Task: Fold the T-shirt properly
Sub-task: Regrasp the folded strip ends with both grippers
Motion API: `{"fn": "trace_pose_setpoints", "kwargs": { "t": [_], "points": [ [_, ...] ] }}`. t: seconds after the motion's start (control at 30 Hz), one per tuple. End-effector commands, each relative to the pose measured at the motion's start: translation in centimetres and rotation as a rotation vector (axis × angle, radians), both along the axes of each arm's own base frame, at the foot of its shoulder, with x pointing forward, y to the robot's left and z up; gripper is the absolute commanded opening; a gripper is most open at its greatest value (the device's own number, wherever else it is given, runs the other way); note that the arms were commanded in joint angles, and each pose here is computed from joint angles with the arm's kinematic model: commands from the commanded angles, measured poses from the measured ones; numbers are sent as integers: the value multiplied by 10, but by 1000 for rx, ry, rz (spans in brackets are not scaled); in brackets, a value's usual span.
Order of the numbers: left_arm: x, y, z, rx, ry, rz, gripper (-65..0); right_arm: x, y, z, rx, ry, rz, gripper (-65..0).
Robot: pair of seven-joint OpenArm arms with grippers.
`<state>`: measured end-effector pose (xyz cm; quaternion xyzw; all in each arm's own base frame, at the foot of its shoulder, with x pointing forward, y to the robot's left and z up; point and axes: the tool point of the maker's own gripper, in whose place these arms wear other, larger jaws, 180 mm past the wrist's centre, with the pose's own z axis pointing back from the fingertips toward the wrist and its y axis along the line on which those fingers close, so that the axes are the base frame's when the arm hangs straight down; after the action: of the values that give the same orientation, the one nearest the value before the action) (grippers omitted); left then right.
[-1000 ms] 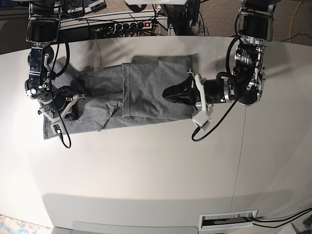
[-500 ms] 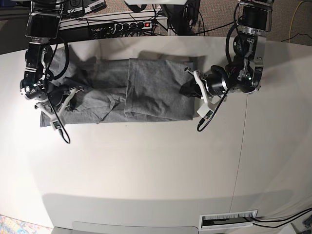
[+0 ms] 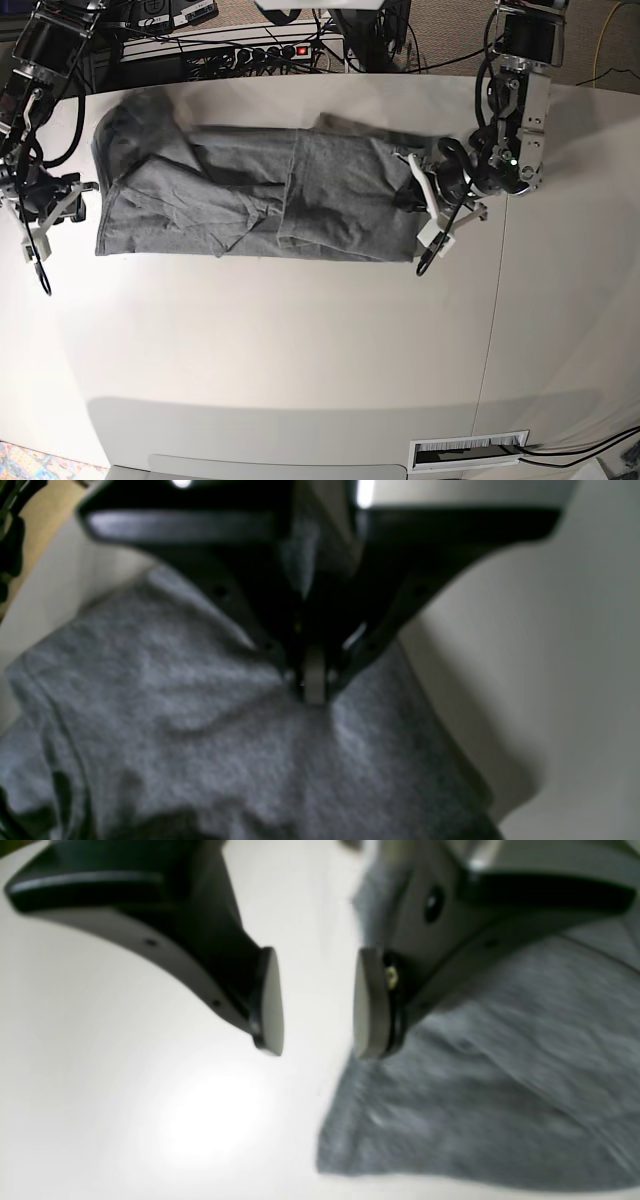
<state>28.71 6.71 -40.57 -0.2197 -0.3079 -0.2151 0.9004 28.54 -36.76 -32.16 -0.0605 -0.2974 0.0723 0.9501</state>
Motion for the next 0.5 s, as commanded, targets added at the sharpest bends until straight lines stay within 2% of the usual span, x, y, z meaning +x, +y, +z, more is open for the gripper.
{"fn": "trace_pose_setpoints", "kwargs": {
  "t": [0.0, 0.07, 0.2, 0.23, 0.37, 0.47],
  "points": [
    [-4, 23, -12, 114, 42, 12, -650, 6, -2, 11, -6, -41, 12, -401],
    [-5, 26, -12, 116, 43, 11, -650, 5, 4, 5, 53, -62, 16, -401],
    [-10, 20, -13, 78, 46, 9, -650, 9, 27, -5, 303, -99, 5, -401],
    [-12, 20, -14, 73, 44, 11, -650, 9, 29, -8, 334, -98, 0, -401],
    [-20, 19, -19, 63, 53, 15, -650, -3, 20, -25, 258, -27, -42, -401],
    [-25, 17, -21, 62, 58, -2, -650, -3, 23, -23, 300, -51, -52, -401]
  ]
}}
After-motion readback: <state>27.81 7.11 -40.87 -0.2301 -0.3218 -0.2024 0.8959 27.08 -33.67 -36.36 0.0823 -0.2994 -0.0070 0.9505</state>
